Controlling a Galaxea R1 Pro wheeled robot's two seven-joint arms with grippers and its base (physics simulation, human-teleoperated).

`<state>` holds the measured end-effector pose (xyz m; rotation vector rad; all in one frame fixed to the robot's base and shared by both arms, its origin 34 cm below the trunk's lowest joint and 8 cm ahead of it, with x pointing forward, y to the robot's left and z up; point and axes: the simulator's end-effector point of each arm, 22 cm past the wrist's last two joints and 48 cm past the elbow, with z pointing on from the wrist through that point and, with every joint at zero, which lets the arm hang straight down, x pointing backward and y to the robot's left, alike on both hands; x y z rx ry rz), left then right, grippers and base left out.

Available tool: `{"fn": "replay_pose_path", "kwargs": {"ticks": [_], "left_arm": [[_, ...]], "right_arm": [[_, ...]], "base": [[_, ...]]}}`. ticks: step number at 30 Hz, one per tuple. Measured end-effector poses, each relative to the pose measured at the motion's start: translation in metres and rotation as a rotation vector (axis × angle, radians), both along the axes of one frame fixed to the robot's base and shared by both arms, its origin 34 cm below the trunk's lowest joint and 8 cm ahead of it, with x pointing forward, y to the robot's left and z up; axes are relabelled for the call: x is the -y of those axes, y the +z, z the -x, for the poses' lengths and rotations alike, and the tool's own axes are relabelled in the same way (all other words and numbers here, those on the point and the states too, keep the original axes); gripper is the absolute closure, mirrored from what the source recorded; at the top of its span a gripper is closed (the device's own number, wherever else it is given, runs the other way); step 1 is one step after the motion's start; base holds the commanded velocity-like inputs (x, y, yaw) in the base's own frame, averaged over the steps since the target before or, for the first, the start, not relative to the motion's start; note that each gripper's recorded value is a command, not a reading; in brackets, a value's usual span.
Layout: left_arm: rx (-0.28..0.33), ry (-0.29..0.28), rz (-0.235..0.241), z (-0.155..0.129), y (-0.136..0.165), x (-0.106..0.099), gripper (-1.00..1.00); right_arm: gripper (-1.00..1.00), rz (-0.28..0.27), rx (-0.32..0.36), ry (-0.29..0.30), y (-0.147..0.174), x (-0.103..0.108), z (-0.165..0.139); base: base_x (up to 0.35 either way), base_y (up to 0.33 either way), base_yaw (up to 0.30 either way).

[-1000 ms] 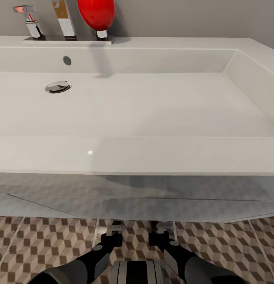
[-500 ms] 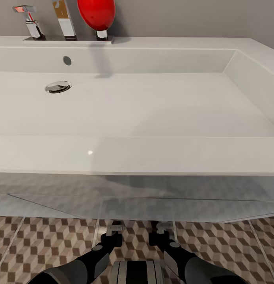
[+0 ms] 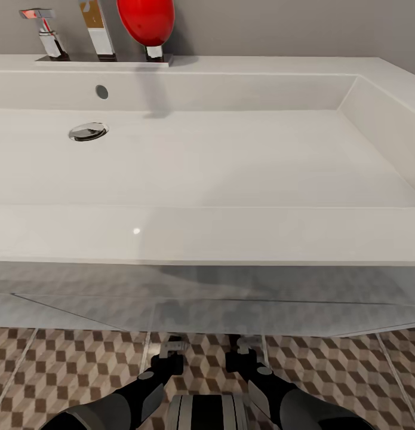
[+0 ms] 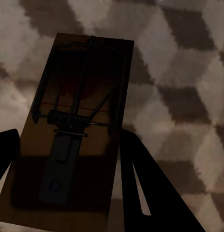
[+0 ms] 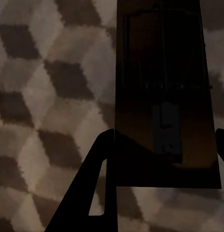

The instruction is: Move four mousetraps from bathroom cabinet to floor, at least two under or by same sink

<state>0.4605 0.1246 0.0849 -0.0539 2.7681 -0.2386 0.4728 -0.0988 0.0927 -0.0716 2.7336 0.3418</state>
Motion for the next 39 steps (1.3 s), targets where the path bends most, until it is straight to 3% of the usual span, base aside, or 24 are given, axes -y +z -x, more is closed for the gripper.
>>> {"fn": "replay_pose_path", "kwargs": {"ticks": [23, 39], "left_arm": [[0.065, 0.007, -0.002, -0.013, 0.006, -0.001, 1.0], [0.089, 0.016, -0.005, -0.018, 0.008, -0.003, 1.0]], "right_arm": [[1.0, 0.0, 0.0, 0.0, 0.0, 0.0, 0.0], [1.0, 0.0, 0.0, 0.0, 0.0, 0.0, 0.0]], "base": [[0.002, 0.0, 0.0], [0.101, 0.0, 0.0]]}}
